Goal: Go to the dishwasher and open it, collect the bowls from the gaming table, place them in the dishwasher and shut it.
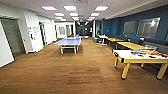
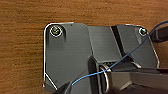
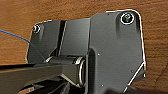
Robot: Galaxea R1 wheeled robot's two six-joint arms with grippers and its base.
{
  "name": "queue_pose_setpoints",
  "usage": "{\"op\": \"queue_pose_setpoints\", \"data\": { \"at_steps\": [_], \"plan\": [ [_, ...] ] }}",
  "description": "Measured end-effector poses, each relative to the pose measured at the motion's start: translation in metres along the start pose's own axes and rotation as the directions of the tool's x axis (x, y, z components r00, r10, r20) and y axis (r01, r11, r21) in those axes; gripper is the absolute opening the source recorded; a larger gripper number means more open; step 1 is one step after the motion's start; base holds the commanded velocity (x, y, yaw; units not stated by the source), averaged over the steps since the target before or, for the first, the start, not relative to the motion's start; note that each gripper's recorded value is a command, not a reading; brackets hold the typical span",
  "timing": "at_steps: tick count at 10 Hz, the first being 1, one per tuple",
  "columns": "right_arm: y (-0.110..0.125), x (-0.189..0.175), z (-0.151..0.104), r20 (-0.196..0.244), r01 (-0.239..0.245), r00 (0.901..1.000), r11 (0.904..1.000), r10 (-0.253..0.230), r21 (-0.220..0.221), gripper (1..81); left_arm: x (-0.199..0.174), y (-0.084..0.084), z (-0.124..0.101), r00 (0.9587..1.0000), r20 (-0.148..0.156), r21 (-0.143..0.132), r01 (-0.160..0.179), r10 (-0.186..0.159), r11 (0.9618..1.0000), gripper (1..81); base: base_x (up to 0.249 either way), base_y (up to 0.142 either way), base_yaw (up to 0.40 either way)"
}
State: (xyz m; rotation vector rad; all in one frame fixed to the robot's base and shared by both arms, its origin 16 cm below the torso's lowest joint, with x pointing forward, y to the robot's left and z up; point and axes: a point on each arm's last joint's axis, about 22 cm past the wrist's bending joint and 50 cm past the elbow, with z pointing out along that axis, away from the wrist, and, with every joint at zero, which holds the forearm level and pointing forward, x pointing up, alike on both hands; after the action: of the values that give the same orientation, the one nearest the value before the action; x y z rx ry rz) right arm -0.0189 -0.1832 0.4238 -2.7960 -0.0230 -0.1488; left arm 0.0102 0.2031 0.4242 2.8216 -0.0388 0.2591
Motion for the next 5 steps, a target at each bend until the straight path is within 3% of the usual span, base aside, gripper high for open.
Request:
{"op": "queue_pose_setpoints", "data": {
  "at_steps": [5],
  "plan": [
    [0.001,-0.0007,-0.0001,0.001,0.0,1.0,1.0,0.0,-0.003,81.1,-0.002,0.0022,0.0003,1.0,0.002,-0.003,0.001,-0.001,1.0,81.1,0.275,0.0,0.0]
  ]
}}
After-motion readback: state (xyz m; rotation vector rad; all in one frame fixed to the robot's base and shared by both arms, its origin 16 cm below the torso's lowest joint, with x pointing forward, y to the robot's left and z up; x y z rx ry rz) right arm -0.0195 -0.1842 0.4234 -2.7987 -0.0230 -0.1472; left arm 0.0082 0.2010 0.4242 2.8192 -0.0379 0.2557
